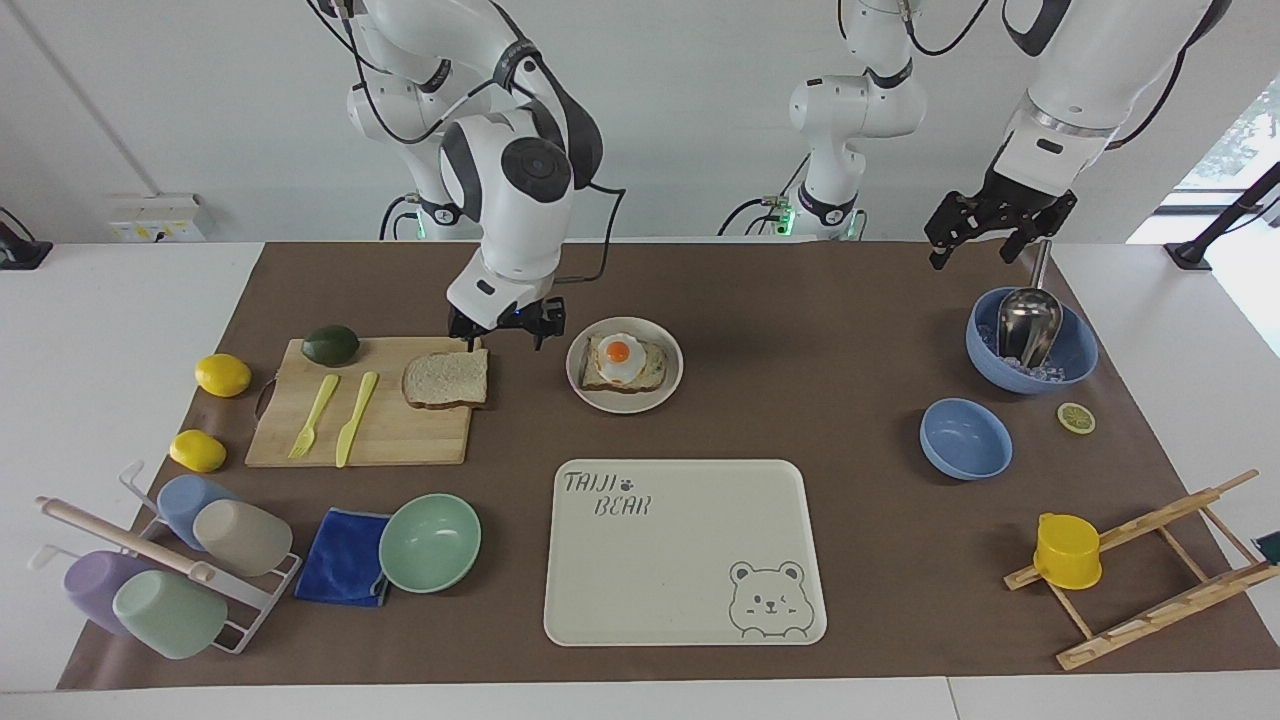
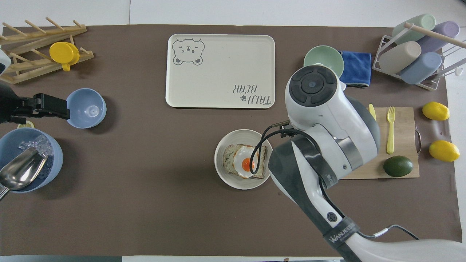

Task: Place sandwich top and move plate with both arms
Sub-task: 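Reach the right gripper to the bread slice on the cutting board and grasp it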

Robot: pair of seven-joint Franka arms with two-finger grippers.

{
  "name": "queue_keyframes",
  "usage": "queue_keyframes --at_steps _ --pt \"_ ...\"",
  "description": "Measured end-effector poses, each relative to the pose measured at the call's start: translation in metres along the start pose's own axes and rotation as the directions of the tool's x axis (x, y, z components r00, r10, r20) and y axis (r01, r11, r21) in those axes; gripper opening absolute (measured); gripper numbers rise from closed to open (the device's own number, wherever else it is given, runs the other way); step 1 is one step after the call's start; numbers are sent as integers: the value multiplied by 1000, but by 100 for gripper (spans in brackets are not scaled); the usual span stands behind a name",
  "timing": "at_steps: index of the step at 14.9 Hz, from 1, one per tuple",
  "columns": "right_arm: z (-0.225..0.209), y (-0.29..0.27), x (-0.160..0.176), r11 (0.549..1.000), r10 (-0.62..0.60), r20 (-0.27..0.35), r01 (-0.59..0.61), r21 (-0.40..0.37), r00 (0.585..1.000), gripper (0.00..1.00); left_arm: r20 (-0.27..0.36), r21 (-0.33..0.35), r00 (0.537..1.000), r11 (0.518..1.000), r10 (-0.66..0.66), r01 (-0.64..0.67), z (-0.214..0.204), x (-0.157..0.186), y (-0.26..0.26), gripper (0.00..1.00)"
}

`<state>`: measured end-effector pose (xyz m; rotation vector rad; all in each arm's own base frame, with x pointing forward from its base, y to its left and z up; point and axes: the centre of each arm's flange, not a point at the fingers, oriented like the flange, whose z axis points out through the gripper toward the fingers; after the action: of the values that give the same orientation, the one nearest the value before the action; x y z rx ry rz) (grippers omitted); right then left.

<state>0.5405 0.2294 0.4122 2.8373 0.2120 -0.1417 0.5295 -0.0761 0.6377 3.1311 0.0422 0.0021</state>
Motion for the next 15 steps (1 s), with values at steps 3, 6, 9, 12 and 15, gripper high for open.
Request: queue_keyframes --at_steps 3,6,9,12,15 --pt "47 -21 -13 998 -21 -8 21 -57 1000 100 0 0 1000 1000 -4 4 0 0 -2 100" --pt "75 -24 -23 995 -51 -9 50 -87 999 100 0 0 1000 1000 -9 9 0 1 -5 100" --pt "94 -25 -34 989 -83 -47 76 -125 995 100 0 0 1000 1000 -10 10 0 1 -5 100" --pt "112 -21 -45 989 -84 -42 78 -126 996 100 0 0 1000 1000 -10 10 0 1 -5 100" --pt "119 -19 -49 989 -87 -37 82 -127 996 100 0 0 1000 1000 -10 10 0 1 -5 100"
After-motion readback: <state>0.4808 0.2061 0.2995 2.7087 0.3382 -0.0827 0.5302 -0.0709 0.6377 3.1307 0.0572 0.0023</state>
